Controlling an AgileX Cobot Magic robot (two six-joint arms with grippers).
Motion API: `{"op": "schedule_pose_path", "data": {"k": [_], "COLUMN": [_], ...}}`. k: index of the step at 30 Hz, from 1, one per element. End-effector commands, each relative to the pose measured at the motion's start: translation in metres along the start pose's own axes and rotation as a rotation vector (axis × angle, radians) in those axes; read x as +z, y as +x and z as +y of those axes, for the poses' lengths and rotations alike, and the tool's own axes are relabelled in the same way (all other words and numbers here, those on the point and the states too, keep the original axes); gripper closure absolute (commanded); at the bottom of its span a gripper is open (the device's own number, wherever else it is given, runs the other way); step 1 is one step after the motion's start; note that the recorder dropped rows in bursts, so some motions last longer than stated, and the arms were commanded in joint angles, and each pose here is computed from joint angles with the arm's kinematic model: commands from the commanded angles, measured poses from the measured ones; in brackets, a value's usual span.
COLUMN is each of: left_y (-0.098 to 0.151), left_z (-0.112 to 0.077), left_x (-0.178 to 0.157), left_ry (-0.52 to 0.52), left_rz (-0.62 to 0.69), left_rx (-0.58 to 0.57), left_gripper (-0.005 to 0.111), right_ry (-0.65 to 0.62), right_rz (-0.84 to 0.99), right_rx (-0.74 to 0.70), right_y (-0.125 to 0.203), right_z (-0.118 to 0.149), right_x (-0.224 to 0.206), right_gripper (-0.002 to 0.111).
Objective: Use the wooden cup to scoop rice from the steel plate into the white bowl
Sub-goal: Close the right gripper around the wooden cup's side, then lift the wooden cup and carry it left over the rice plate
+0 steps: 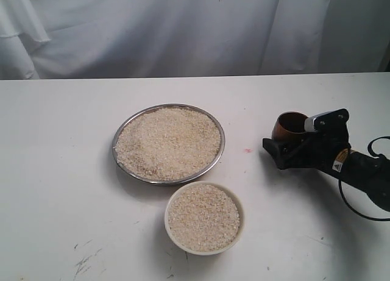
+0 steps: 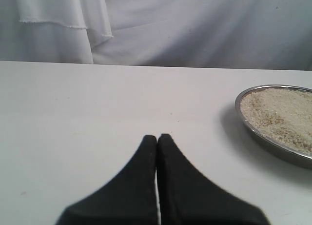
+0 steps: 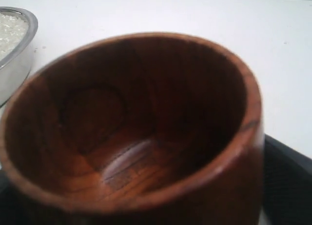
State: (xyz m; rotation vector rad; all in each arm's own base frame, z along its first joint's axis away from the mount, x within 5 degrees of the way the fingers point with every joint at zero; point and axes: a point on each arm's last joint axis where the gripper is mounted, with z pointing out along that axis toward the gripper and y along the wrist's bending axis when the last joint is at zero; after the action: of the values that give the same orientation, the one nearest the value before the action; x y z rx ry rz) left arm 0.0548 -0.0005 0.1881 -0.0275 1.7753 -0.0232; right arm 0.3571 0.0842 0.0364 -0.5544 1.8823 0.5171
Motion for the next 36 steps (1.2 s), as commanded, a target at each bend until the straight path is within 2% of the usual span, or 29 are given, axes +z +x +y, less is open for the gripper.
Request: {"op": "schedule_pose_path", "data": {"k": [1,7,10,13,18,20,26,31,36], "left_y": [0.001,0.001,0.001,0.001,0.001,0.001,0.001,0.001,0.001], "left_z": [0.0,0.0,0.0,0.0,0.0,0.0,0.0,0.0,0.0], "left_x": [0.0,0.0,0.0,0.0,0.0,0.0,0.0,0.0,0.0], "left_ry": [0.002,0.002,0.002,0.002,0.002,0.002,0.002,0.002,0.002], "left_rz": [-0.007,-0.007,-0.007,-0.007,-0.007,-0.007,-0.007,-0.007,-0.007], "left_rx": [-0.004,-0.004,-0.004,-0.004,-0.004,-0.004,-0.004,-0.004,-0.004], "left_gripper": [0.107,0.107,0.107,0.107,0.107,0.107,0.107,0.107,0.107], "right_ry": [-0.019,-0.004,0.003,0.003,-0.037,-0.053,-0.065,-0.143,-0.174], "right_rz": [-0.018,-0.027,-0.031,-0.029,0.007,0.025,-0.007,-0.051,-0.023], "right_rx": [-0.014,-0.003,0.002,0.002,0.068,0.088,0.044,-0.054,-0.049], "right_y": [-0.004,-0.007,-0.007,-0.007,-0.006,-0.007,-0.036,-0.074,-0.1], "right_z": [0.006,0.009,0.008,0.009,0.013,0.014,0.016,0.027,0.034], "right_x": [0.005,0.009,0.009,0.01,0.009,0.008,0.002,-0.012,-0.026], "right_gripper": [0.022,0.023,0.03,0.047,0.094,0.109,0.108,0.108,0.108]}}
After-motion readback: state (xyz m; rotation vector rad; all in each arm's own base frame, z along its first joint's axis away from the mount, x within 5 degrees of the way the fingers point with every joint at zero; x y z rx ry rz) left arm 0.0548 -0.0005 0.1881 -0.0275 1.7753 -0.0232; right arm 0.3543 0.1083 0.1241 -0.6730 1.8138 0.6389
